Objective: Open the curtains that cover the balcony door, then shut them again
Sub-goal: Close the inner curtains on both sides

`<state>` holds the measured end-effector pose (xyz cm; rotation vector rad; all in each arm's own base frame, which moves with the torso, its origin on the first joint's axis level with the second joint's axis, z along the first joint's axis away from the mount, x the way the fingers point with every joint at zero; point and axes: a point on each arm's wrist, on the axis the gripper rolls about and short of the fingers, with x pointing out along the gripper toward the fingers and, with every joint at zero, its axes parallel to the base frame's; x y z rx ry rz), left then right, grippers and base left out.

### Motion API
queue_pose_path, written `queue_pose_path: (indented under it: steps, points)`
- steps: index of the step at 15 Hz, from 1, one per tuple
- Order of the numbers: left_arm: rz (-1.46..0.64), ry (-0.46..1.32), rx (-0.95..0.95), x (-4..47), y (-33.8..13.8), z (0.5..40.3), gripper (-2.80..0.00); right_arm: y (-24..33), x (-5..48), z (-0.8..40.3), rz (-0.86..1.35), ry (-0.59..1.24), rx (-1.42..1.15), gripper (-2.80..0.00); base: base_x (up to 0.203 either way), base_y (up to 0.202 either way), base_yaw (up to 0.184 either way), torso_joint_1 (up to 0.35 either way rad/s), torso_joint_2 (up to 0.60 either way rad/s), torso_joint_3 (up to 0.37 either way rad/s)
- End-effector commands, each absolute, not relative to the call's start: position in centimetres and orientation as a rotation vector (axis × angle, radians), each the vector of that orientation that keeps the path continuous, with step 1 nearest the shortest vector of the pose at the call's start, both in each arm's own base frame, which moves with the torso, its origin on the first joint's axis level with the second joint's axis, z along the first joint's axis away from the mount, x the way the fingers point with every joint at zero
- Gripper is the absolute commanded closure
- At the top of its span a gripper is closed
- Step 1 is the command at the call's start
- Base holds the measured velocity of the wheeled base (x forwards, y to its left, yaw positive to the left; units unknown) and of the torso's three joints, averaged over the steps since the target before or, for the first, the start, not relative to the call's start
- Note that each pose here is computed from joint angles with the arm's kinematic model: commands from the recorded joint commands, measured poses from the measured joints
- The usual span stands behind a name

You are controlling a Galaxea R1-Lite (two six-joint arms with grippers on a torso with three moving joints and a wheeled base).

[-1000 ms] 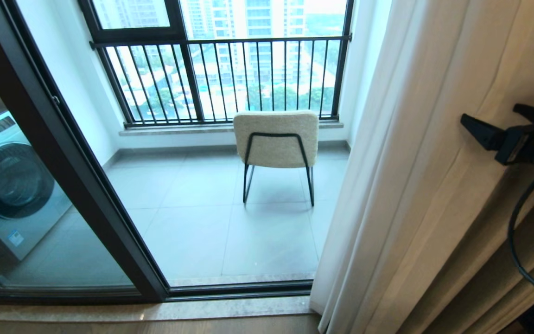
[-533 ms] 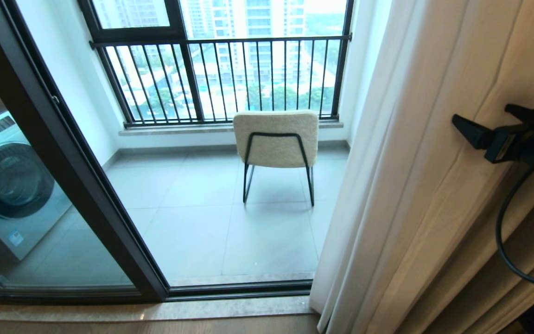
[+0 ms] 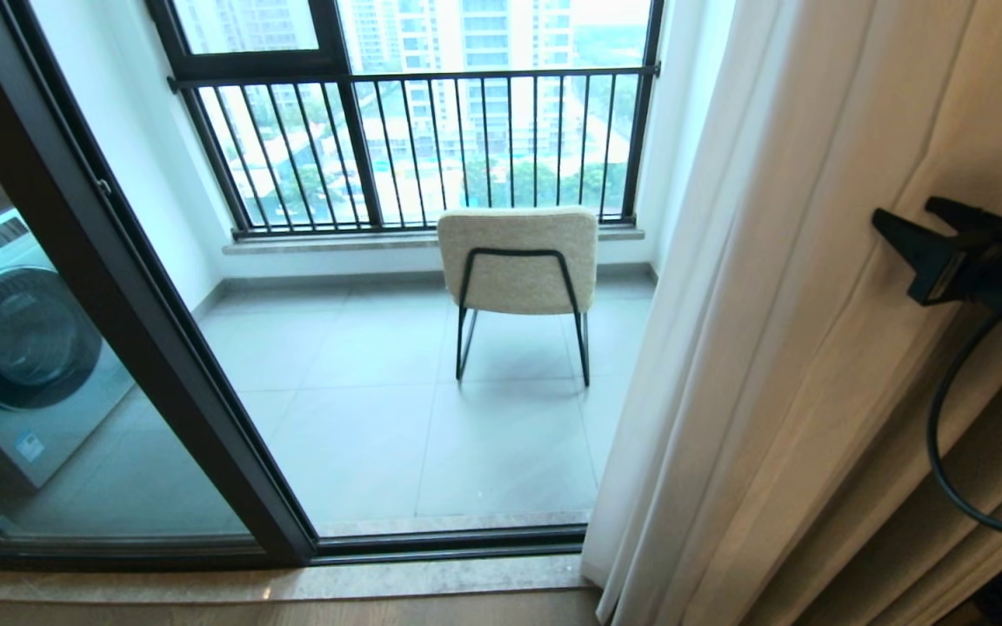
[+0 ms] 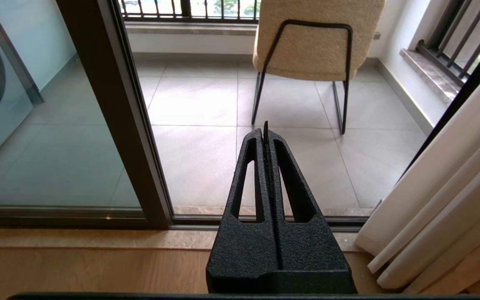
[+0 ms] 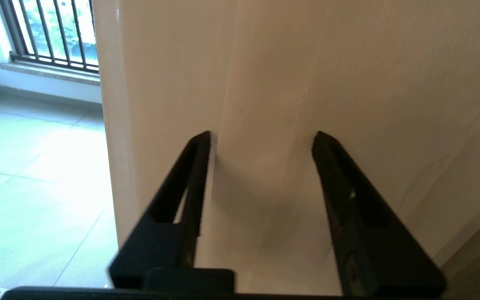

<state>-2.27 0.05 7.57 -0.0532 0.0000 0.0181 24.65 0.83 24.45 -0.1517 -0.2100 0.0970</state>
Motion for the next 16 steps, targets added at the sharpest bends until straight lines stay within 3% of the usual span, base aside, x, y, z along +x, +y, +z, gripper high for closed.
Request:
queue_pose_path:
  steps: [1,16]
  points:
    - [0.018,0.000,-0.054,-2.3,0.0,7.6,0.00,0.8,24.2,24.7,0.098,-0.224,-0.153,0.00,0.000,0.000,0.000,0.000,0.00,0.000]
    - [0.017,0.000,-0.054,-2.3,0.1,7.6,0.00,0.8,19.5,25.4,0.104,-0.278,-0.146,0.00,0.000,0.000,0.000,0.000,0.00,0.000]
